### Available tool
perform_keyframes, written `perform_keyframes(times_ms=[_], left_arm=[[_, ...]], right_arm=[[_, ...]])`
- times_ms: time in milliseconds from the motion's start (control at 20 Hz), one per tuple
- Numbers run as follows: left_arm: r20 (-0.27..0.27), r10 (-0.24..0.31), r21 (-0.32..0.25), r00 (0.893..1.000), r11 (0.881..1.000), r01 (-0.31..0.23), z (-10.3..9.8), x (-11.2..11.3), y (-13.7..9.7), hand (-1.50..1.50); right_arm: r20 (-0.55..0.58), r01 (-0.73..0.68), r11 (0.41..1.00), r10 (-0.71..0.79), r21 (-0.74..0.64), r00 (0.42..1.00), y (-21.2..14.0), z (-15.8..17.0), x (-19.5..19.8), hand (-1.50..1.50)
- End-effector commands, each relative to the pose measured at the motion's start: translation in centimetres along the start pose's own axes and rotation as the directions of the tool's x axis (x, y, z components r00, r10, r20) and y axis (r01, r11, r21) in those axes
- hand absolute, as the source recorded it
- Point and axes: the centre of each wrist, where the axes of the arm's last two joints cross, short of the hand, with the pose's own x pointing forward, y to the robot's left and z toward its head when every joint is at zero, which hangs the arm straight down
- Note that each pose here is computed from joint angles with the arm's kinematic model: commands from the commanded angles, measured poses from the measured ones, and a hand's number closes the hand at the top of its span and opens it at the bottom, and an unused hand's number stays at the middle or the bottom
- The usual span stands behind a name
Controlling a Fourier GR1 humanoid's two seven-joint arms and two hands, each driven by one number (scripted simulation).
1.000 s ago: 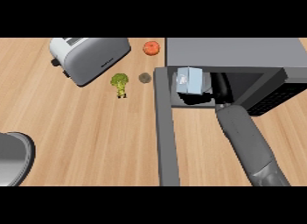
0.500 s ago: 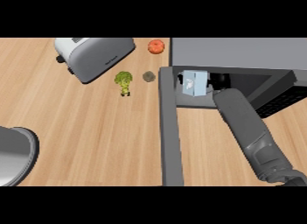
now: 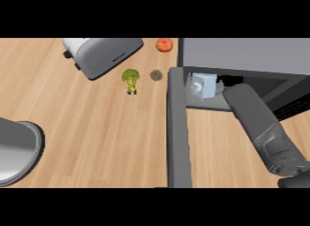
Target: Pick up the milk, place it into the microwave and close the microwave
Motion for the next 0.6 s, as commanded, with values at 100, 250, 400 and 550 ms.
perform_keyframes(times_ms=[100,250,400,550], left_arm=[[-0.011,0.010,-0.019,1.000,1.000,-0.010,-0.9,-0.5,-0.4,-1.50],[0.007,0.021,-0.024,1.000,0.999,-0.021,-1.2,-0.7,-0.2,-1.50],[0.001,0.004,-0.038,1.000,0.999,-0.004,-1.5,-0.7,0.1,-1.50],[0.002,-0.019,-0.020,1.000,1.000,0.019,-1.3,-0.5,-0.2,-1.50]], right_arm=[[-0.003,-0.142,0.987,0.142,-0.077,0.990,-2.4,-1.8,-0.7,1.50],[-0.027,-0.211,0.976,0.210,-0.053,0.977,-3.4,-1.2,-2.0,1.50],[-0.138,-0.314,0.942,0.297,-0.122,0.945,-4.7,-1.5,-2.8,-1.50],[-0.326,-0.486,0.866,0.428,-0.120,0.843,-6.9,1.0,-6.2,-1.50]])
